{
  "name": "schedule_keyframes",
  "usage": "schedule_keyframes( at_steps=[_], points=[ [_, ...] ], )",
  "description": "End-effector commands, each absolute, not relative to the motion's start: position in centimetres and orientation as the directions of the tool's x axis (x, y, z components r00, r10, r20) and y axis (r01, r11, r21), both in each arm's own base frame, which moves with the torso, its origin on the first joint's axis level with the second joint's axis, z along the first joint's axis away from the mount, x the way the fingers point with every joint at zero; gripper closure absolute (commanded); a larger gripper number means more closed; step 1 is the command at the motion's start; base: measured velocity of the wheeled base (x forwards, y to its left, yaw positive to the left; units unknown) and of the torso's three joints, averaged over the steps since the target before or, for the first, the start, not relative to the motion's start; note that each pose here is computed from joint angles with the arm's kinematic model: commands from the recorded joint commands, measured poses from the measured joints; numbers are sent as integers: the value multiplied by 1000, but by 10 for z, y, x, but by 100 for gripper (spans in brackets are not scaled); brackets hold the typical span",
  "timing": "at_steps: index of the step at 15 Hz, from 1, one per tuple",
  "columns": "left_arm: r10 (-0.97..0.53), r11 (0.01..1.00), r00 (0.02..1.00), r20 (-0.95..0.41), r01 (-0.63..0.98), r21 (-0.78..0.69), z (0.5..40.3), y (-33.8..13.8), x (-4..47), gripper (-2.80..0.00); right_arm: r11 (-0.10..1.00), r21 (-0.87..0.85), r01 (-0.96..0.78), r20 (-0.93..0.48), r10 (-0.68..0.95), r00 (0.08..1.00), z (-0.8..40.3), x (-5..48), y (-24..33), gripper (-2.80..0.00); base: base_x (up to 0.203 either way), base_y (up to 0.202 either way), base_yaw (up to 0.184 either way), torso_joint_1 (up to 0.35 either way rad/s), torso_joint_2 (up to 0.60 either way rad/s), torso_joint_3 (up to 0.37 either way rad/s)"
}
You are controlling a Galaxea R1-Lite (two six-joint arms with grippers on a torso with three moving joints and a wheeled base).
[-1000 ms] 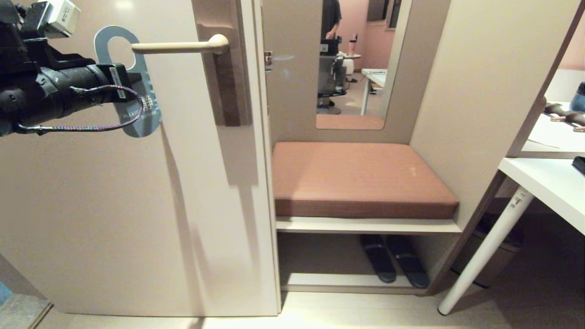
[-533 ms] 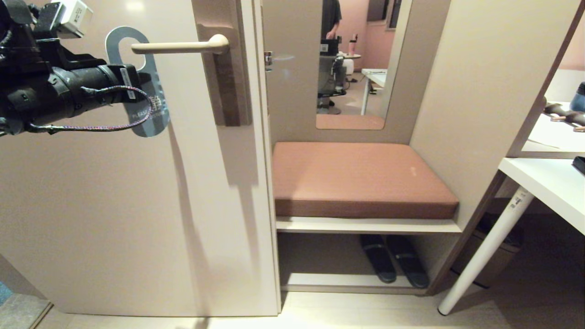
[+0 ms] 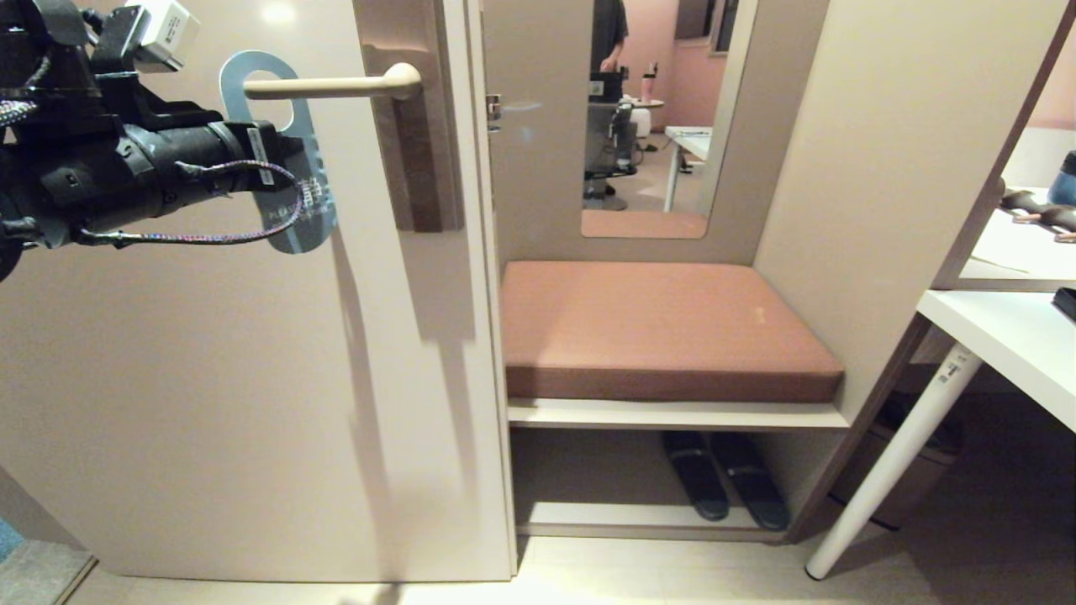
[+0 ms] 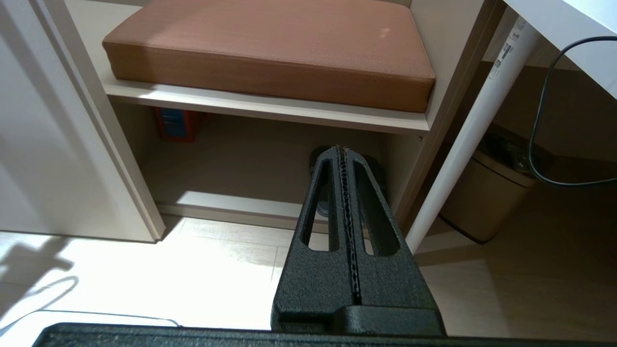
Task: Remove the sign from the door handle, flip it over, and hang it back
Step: Hang the sign back with the other side facing out
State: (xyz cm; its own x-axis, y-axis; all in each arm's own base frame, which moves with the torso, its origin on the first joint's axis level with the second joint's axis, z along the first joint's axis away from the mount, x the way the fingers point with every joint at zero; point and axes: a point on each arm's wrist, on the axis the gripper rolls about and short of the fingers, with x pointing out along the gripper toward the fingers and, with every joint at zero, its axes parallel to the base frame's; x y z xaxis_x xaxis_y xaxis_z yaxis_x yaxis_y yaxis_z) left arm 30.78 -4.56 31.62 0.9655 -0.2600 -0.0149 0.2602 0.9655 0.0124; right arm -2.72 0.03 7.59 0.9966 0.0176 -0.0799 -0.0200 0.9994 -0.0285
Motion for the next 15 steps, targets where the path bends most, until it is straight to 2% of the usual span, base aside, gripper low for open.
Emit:
schedule_keyframes(
  at_steps=[1, 11, 15],
  points=[
    [-278, 960, 960, -14, 278, 15, 316, -51, 307, 0, 999, -29, -21, -81, 18, 997, 76, -27, 0, 0, 0, 0, 0, 0, 0, 0],
    [-321, 947, 947, 0, 320, 22, 320, -67, 304, 0, 999, -29, -21, -81, 18, 997, 76, -27, 0, 0, 0, 0, 0, 0, 0, 0],
    [-291, 955, 957, 8, 290, 65, 322, -81, 302, 0, 999, -29, -21, -81, 18, 997, 76, -27, 0, 0, 0, 0, 0, 0, 0, 0]
  ],
)
